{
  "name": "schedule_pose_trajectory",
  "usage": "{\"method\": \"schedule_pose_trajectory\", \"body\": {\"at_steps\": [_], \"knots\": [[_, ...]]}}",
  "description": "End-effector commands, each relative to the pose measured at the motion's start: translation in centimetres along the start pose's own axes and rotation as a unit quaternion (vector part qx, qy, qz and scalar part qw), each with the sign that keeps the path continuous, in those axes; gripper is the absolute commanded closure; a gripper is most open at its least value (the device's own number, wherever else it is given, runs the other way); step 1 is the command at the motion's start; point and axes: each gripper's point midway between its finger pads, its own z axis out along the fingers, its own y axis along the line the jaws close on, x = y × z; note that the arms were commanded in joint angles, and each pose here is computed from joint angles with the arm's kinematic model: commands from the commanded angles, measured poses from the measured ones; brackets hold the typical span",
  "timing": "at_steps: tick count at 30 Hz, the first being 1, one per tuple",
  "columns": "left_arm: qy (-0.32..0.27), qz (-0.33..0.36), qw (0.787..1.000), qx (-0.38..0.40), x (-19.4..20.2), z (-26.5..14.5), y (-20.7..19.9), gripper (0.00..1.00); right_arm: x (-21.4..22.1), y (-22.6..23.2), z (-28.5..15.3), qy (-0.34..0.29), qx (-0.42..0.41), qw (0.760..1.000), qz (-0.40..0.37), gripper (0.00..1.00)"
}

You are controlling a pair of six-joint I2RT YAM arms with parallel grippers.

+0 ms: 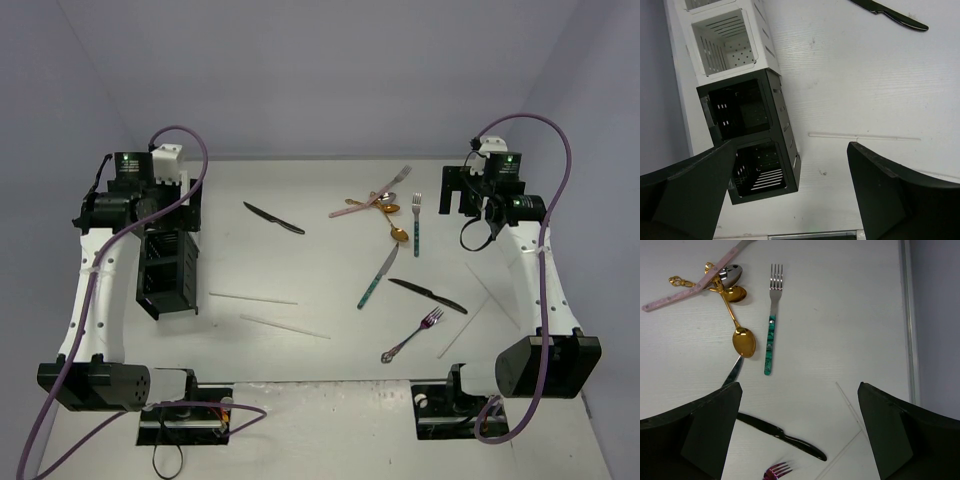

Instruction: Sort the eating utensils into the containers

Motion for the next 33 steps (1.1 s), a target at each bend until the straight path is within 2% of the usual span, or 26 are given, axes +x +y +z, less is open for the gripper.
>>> {"method": "schedule_pose_trajectory", "body": {"at_steps": [1, 6, 10, 12, 14, 16, 21, 24, 26, 30, 33], "knots": [[-0.045, 0.031, 0.998, 0.029, -2.3, -1.2, -0.8, 0.1, -1.9, 0.4, -0.7, -0.029, -0.013, 0.999, -0.009, 0.0], [-0.047, 0.078, 0.993, 0.069, -2.6, -1.0, -2.6, 0.1, -1.8, 0.3, -0.6, -0.027, -0.009, 1.0, -0.01, 0.0], [-0.025, 0.195, 0.976, 0.091, -1.9, -0.5, -6.1, 0.1, -1.4, 0.5, -0.5, -0.022, -0.01, 1.0, -0.015, 0.0], [0.009, 0.276, 0.959, 0.062, -1.3, 0.9, -7.0, 0.1, -1.1, 0.7, -0.3, -0.017, -0.012, 1.0, -0.018, 0.0], [0.029, 0.326, 0.941, 0.083, -0.2, 2.0, -9.2, 0.11, -0.8, 0.9, 0.0, -0.013, -0.015, 1.0, -0.019, 0.0], [0.048, 0.355, 0.927, 0.112, 0.9, 3.1, -10.8, 0.12, -0.6, 1.1, 0.1, -0.009, -0.018, 1.0, -0.021, 0.0], [0.086, 0.41, 0.891, 0.173, 3.1, 5.5, -13.6, 0.26, -0.3, 1.2, 0.3, -0.004, -0.021, 0.999, -0.028, 0.0], [0.127, 0.447, 0.867, 0.18, 5.0, 7.0, -14.8, 0.35, 0.0, 1.9, 0.5, 0.001, -0.028, 0.999, -0.038, 0.0], [0.158, 0.482, 0.843, 0.181, 6.8, 8.0, -15.6, 0.4, 0.1, 2.3, 0.8, 0.005, -0.032, 0.999, -0.042, 0.0], [0.207, 0.528, 0.805, 0.173, 9.9, 9.3, -15.7, 0.44, 0.3, 2.5, 1.2, 0.01, -0.034, 0.998, -0.048, 0.0], [0.24, 0.538, 0.787, 0.184, 12.2, 9.9, -15.5, 0.44, 0.5, 2.6, 1.4, 0.015, -0.035, 0.998, -0.051, 0.0]]}}
